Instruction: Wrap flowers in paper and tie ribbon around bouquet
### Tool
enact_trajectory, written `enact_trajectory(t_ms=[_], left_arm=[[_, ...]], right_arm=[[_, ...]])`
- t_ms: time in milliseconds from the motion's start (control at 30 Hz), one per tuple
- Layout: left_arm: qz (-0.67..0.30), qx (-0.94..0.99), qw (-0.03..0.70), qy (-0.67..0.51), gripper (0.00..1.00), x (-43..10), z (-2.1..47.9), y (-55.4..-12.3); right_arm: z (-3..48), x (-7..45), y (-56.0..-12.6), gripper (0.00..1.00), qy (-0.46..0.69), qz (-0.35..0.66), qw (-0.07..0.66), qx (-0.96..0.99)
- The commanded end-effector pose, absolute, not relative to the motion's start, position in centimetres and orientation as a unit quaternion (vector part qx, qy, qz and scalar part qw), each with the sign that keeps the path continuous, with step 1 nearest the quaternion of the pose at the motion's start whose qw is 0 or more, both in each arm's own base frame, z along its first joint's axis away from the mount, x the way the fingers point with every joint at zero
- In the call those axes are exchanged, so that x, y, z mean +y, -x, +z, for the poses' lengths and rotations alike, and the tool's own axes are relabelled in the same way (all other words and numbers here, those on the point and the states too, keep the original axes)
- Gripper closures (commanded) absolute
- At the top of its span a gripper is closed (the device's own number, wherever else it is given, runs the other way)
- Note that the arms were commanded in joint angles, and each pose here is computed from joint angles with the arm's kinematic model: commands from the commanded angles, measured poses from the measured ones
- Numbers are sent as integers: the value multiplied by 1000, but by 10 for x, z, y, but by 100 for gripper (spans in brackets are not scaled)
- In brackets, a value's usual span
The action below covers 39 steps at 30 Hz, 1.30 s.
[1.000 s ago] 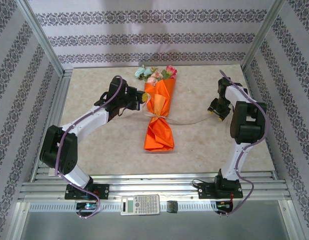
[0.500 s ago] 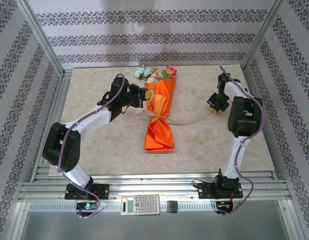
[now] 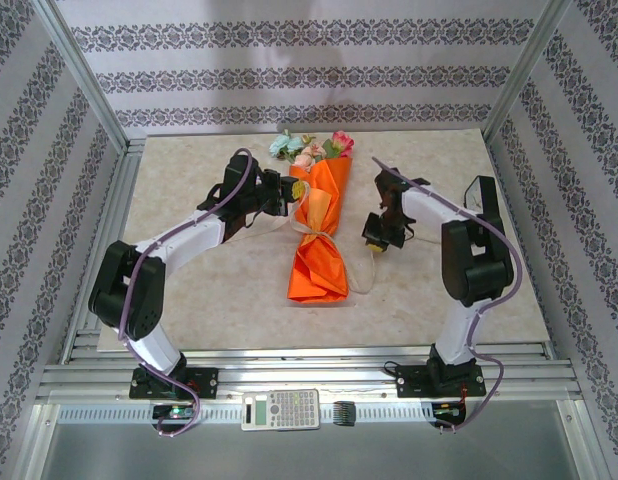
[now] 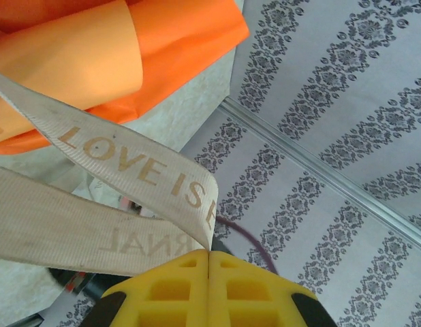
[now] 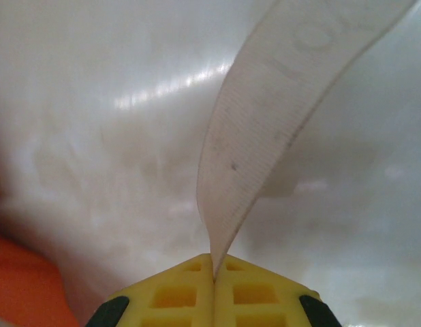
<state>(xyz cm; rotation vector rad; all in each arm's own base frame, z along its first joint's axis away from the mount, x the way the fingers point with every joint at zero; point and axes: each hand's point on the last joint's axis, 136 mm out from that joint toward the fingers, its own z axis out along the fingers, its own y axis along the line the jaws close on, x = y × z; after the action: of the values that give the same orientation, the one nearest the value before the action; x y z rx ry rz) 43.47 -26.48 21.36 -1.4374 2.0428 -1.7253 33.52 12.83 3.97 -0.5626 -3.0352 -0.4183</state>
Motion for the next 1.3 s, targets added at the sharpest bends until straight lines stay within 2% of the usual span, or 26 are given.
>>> enact_trajectory(t_ms=[0,67,167,233,300,600,1033,1200,1233,1267], left_arm=[[-589,665,49,456,100,-276,224,-438],[-591,665,49,454,100,-277,225,-439],[-590,667,48,452,100,-279,224,-441],[-590,667,47,451,100,-280,224,-441],[-591,668,48,449,100,-280,225,-442],[-600,670,49,434,100,-286,236,-443],[-614,684,31,393,100,-309,243,-430],[-608,700,28,374,100,-311,240,-419],[-607,702,27,371,100,-311,240,-418],[-608,704,25,368,100,-312,239,-417]], right_arm=[[48,147,-304,100,161,-161,46,-973],[50,146,-293,99,150,-160,58,-974],[65,133,-292,66,141,-146,41,-978],[78,116,-298,56,151,-132,20,-979],[88,93,-306,52,177,-122,2,-977],[81,-8,-348,51,375,-70,-51,-923],[20,-15,-377,52,502,-83,-17,-861],[7,-11,-382,63,519,-93,-7,-850],[6,-10,-382,70,519,-93,-7,-850],[6,-10,-382,82,520,-93,-11,-849]])
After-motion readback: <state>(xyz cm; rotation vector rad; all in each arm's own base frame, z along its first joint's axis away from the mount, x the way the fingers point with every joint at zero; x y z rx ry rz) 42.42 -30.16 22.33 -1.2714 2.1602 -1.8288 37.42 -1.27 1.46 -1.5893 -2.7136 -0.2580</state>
